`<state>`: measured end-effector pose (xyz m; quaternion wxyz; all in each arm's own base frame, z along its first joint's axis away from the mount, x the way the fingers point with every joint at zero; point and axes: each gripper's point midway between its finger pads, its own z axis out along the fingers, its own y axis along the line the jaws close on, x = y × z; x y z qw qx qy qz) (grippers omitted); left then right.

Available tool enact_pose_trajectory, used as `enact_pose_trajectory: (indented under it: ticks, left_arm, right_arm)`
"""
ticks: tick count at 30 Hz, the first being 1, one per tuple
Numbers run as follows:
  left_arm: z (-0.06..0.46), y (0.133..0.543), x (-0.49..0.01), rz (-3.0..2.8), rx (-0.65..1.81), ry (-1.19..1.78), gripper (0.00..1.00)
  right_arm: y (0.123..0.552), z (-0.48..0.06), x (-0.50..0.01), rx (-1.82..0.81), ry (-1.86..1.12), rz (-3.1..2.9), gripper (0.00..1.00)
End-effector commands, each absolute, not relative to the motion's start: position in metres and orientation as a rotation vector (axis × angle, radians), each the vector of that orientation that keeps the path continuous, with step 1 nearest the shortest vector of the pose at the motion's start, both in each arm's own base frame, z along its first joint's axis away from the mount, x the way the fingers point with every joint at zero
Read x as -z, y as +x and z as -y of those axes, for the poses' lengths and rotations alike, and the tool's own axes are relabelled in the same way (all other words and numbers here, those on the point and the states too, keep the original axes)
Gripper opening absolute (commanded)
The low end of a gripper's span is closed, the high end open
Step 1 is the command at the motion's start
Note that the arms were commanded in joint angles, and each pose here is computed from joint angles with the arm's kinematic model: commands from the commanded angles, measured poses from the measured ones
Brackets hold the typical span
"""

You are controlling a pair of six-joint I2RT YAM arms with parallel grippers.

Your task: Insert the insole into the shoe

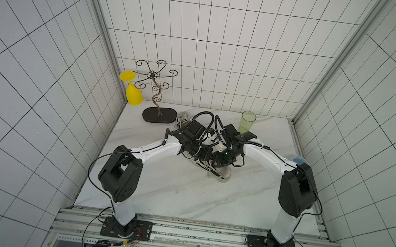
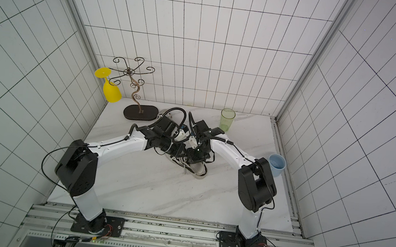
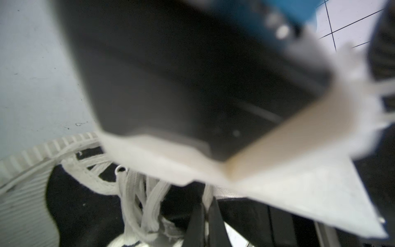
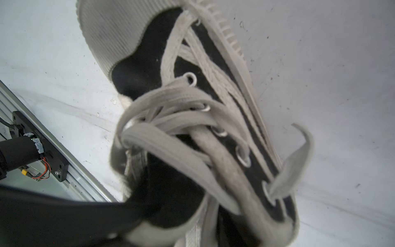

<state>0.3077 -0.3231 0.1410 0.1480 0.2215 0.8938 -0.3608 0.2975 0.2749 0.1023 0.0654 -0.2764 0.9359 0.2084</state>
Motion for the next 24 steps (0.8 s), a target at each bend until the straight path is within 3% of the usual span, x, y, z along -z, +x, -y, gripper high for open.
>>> enact_pose_trajectory:
  ticks: [1,11,18,24]
  left_arm:
    - [0.329,0.300,-0.158,-2.516,1.158,0.660,0.00]
    - [0.328,0.303,-0.156,-2.483,1.232,0.584,0.00]
    - [0.306,0.323,-0.140,-2.522,1.133,0.405,0.00]
    - [0.303,0.328,-0.132,-2.535,1.075,0.441,0.00]
  right_arm:
    - [0.307,-0.287,-0.096,-0.686,-0.892,-2.697,0.29]
    - [0.302,-0.295,-0.085,-0.787,-0.776,-2.736,0.29]
    - [0.297,-0.260,-0.097,-0.736,-0.658,-2.793,0.43]
    - [0.298,-0.243,-0.122,-0.712,-0.617,-2.787,0.51]
